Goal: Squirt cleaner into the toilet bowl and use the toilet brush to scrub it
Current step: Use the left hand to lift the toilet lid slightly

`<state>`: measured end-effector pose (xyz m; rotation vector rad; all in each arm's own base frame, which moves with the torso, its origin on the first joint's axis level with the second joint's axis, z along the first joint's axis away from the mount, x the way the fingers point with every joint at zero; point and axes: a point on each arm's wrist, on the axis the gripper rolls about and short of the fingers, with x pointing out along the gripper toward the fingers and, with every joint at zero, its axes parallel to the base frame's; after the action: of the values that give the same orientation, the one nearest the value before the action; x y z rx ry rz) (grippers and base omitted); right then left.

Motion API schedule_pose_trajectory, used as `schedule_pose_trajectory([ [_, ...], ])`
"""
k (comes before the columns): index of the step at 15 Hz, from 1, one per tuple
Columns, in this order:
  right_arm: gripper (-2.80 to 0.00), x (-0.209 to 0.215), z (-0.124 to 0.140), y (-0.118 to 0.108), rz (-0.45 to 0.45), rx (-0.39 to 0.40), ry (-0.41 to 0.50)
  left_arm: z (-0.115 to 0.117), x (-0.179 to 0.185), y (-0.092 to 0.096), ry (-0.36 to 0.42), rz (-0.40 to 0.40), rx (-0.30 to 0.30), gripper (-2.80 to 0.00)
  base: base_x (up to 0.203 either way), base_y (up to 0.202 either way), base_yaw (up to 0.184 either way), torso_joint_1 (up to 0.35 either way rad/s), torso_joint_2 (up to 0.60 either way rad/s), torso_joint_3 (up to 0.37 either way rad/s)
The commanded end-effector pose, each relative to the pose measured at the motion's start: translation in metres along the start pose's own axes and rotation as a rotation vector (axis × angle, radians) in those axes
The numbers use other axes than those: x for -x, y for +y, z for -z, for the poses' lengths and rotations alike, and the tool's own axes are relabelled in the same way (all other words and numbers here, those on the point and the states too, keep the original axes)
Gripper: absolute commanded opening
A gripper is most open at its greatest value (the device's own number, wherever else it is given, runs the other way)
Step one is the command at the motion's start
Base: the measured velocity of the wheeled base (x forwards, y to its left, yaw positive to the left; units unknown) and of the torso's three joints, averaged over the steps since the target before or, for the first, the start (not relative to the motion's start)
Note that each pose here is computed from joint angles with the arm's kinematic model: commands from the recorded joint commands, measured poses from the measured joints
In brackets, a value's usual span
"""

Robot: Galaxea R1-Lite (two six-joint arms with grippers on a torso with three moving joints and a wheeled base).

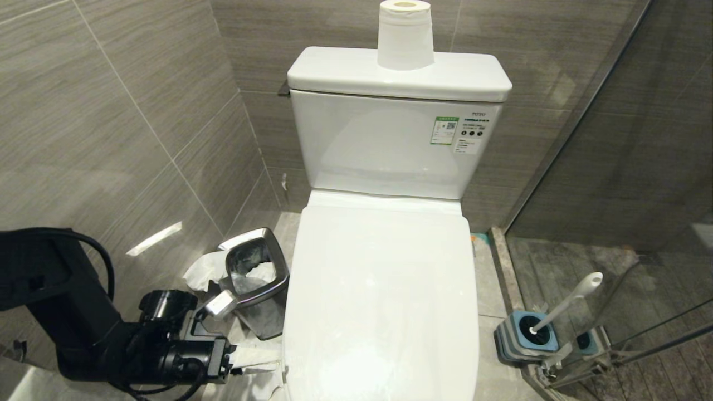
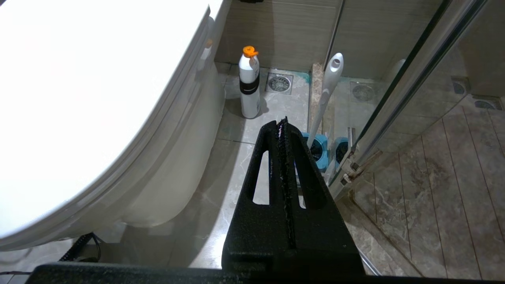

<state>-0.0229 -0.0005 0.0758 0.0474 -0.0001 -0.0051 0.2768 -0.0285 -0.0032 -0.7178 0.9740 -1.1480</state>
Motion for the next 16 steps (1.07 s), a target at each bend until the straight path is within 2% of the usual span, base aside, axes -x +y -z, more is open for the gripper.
schedule_pose_trajectory([
  [1,-2.8,-0.0001,0.0,0.0,0.0,0.0,0.002,-0.0034,-0.0031,0.0051,0.003,-0.016,-0.002,0.0,0.0,0.0,0.0,0.0,0.0,0.0],
  [16,-2.8,-0.0001,0.0,0.0,0.0,0.0,0.002,-0.0061,-0.0053,0.0026,0.009,-0.004,0.008,0.0,0.0,0.0,0.0,0.0,0.0,0.0],
])
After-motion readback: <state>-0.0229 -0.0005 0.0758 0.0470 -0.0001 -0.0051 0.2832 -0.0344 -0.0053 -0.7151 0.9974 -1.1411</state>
